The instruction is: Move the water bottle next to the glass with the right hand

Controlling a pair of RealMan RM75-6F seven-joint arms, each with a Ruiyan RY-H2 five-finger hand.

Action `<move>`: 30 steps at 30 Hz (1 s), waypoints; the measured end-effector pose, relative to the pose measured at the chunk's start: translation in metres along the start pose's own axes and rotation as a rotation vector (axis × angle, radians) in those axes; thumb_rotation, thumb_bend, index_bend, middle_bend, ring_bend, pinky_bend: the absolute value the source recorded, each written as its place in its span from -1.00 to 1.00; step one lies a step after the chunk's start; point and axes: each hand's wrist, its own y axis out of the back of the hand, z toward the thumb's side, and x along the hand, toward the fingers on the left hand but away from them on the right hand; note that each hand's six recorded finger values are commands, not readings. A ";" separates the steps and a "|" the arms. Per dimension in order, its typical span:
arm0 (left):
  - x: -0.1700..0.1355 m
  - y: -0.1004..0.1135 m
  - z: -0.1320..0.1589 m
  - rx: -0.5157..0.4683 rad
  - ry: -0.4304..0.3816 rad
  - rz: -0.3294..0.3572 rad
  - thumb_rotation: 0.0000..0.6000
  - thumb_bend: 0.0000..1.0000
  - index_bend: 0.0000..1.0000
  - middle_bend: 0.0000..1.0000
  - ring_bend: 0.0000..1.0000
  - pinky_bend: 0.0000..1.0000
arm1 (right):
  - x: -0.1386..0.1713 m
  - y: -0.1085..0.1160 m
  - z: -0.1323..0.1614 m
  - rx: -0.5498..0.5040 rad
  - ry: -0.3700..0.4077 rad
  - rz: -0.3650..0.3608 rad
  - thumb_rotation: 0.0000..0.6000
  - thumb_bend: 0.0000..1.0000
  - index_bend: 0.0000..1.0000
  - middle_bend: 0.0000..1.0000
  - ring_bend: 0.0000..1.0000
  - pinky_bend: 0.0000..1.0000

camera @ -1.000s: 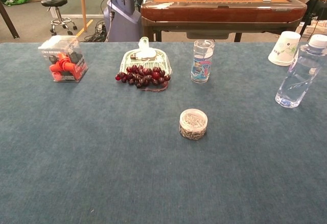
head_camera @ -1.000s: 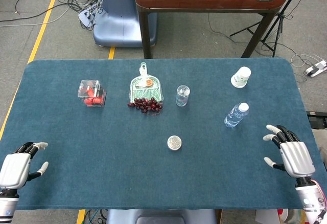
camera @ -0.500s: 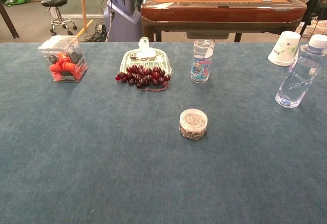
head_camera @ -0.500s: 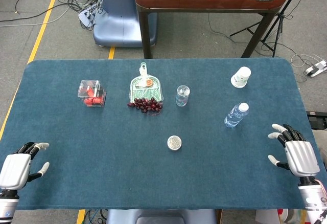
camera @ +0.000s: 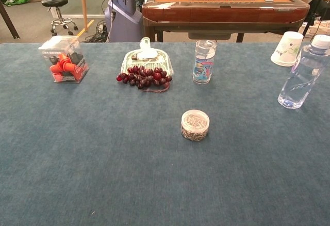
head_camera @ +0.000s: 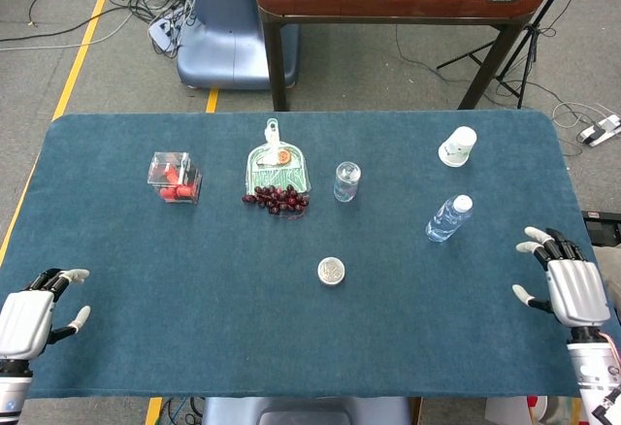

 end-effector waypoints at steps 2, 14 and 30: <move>0.000 0.000 0.000 0.000 0.001 -0.001 1.00 -0.38 -0.38 -0.23 -0.47 -0.13 | -0.001 0.000 0.000 -0.005 -0.005 -0.004 1.00 -0.73 -0.34 -0.58 -0.80 -0.56; 0.001 0.000 -0.001 -0.006 0.005 -0.004 1.00 -0.38 -0.38 -0.23 -0.47 -0.13 | -0.021 0.000 -0.001 0.011 -0.034 -0.054 1.00 -0.73 -0.62 -0.67 -0.80 -0.56; 0.002 0.002 -0.003 -0.015 0.012 -0.001 1.00 -0.38 -0.38 -0.23 -0.47 -0.12 | -0.067 -0.009 -0.003 0.085 -0.093 -0.065 1.00 0.13 -0.68 -0.75 -0.83 -0.56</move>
